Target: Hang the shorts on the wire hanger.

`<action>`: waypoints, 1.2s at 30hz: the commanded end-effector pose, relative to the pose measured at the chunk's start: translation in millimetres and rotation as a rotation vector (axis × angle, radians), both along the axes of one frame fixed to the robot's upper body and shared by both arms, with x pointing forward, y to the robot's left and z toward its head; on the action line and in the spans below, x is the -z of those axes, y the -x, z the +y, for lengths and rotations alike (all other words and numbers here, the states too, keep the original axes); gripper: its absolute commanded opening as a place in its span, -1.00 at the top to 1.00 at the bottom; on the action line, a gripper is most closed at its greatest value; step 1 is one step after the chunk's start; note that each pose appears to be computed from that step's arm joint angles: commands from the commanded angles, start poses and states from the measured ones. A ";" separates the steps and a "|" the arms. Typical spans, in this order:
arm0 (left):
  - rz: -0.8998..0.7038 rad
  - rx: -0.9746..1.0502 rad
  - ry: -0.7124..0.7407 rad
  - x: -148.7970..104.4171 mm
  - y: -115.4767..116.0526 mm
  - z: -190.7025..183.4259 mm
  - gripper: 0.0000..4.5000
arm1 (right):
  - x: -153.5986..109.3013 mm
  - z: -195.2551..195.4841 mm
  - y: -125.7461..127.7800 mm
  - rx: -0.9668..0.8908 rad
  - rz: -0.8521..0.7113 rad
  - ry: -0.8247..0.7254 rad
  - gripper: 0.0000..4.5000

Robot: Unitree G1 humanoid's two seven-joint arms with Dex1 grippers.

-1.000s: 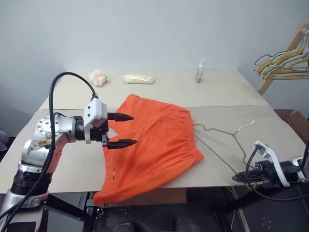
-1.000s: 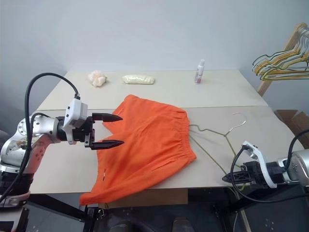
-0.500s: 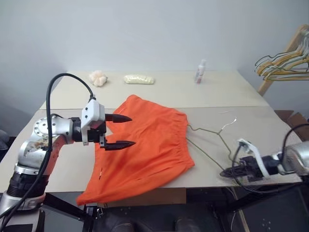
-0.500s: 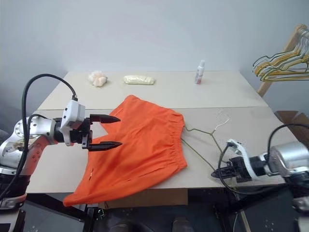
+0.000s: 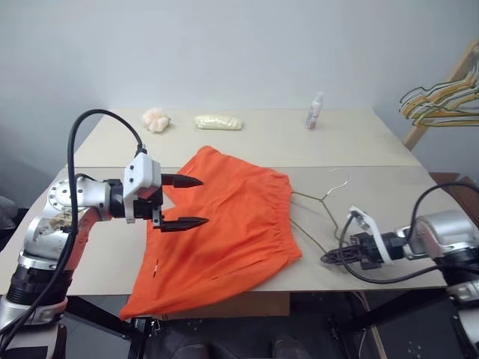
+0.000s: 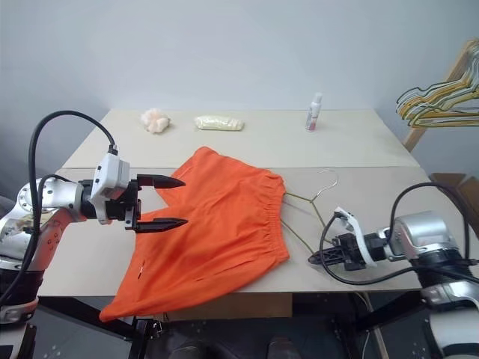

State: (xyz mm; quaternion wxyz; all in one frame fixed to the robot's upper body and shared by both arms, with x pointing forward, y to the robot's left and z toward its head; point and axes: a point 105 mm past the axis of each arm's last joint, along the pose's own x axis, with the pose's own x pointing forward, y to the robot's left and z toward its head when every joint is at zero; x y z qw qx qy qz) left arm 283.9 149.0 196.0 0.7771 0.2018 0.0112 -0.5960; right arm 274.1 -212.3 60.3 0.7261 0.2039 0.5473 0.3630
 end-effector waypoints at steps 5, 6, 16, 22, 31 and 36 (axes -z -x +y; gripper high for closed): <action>-0.052 -0.005 -0.021 -7.9 0.5 3.4 -0.95 | -18.2 15.5 7.2 -0.112 -0.020 -0.100 1.00; -0.052 -0.006 -0.022 -8.0 0.6 4.1 -0.95 | -17.4 12.9 7.4 -0.109 -0.018 -0.095 1.00; -0.047 0.006 -0.027 -5.6 1.2 2.6 -0.95 | -3.0 10.1 -36.8 0.063 -0.090 0.012 1.00; -0.043 0.010 -0.031 -4.4 3.2 3.3 -0.95 | -17.9 5.6 -46.1 0.067 -0.224 0.054 1.00; -0.079 0.011 -0.060 -14.0 -8.8 9.3 -0.95 | -90.3 30.5 -73.9 -0.178 -0.836 0.340 1.00; -0.153 -0.023 -0.095 -32.3 -25.6 22.6 -0.95 | -125.4 57.3 -85.9 -0.327 -1.113 0.457 1.00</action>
